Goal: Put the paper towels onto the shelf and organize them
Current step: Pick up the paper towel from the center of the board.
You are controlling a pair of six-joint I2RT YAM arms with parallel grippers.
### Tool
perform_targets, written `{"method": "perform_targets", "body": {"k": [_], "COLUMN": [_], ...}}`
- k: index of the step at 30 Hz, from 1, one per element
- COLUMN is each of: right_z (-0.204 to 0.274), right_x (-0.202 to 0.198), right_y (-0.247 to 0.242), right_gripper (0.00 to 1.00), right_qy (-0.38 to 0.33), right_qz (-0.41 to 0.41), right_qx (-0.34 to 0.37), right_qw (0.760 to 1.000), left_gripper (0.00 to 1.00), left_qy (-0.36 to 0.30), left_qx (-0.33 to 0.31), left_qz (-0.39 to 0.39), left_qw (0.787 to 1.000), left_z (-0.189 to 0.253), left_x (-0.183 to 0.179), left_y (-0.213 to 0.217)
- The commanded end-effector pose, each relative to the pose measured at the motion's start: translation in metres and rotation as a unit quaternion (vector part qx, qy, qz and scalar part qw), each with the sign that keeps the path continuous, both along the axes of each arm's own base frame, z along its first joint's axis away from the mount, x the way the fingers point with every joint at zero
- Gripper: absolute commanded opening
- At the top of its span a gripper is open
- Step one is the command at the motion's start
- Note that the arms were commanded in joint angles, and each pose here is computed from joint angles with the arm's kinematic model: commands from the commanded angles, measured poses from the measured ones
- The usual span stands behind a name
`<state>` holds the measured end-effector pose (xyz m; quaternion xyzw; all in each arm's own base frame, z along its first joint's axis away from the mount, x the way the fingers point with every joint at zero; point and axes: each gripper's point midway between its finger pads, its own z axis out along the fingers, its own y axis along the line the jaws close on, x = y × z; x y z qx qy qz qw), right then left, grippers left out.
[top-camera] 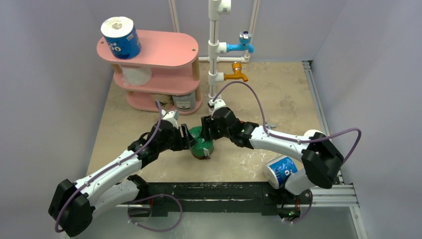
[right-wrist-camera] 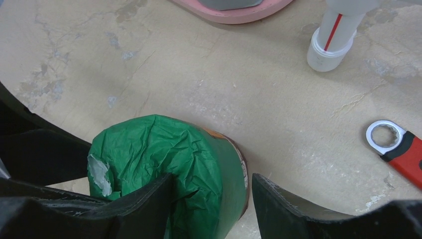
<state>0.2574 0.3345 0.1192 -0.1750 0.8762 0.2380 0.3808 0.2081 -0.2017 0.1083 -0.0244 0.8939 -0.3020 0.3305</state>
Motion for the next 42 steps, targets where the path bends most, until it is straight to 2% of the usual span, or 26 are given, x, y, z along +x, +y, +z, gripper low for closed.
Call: {"method": "perform_targets", "body": {"k": [1, 9, 17, 26, 42], "right_z": [0.015, 0.055, 0.081, 0.045, -0.006], "right_x": [-0.002, 0.004, 0.006, 0.014, -0.005], "right_y": [-0.005, -0.011, -0.005, 0.018, -0.007], "right_gripper": [0.59, 0.66, 0.68, 0.68, 0.66], "right_qy": [-0.008, -0.042, -0.061, -0.025, 0.021], "right_qz": [-0.004, -0.021, -0.011, 0.007, -0.003], "right_qx": [0.011, 0.03, 0.056, 0.025, -0.019], "right_qw": [1.0, 0.998, 0.996, 0.999, 1.0], "left_gripper": [0.59, 0.59, 0.58, 0.58, 0.58], "left_qy": [-0.026, -0.013, -0.005, -0.004, -0.005], "left_qx": [-0.009, 0.016, 0.021, 0.019, 0.017], "left_qz": [0.021, 0.03, 0.032, 0.033, 0.032], "left_qw": [0.999, 0.999, 0.999, 0.999, 0.999], "left_z": [0.015, 0.002, -0.005, -0.006, -0.003], "left_x": [0.019, 0.021, 0.019, 0.019, 0.022], "left_y": [-0.006, -0.002, 0.0, -0.001, -0.004]}}
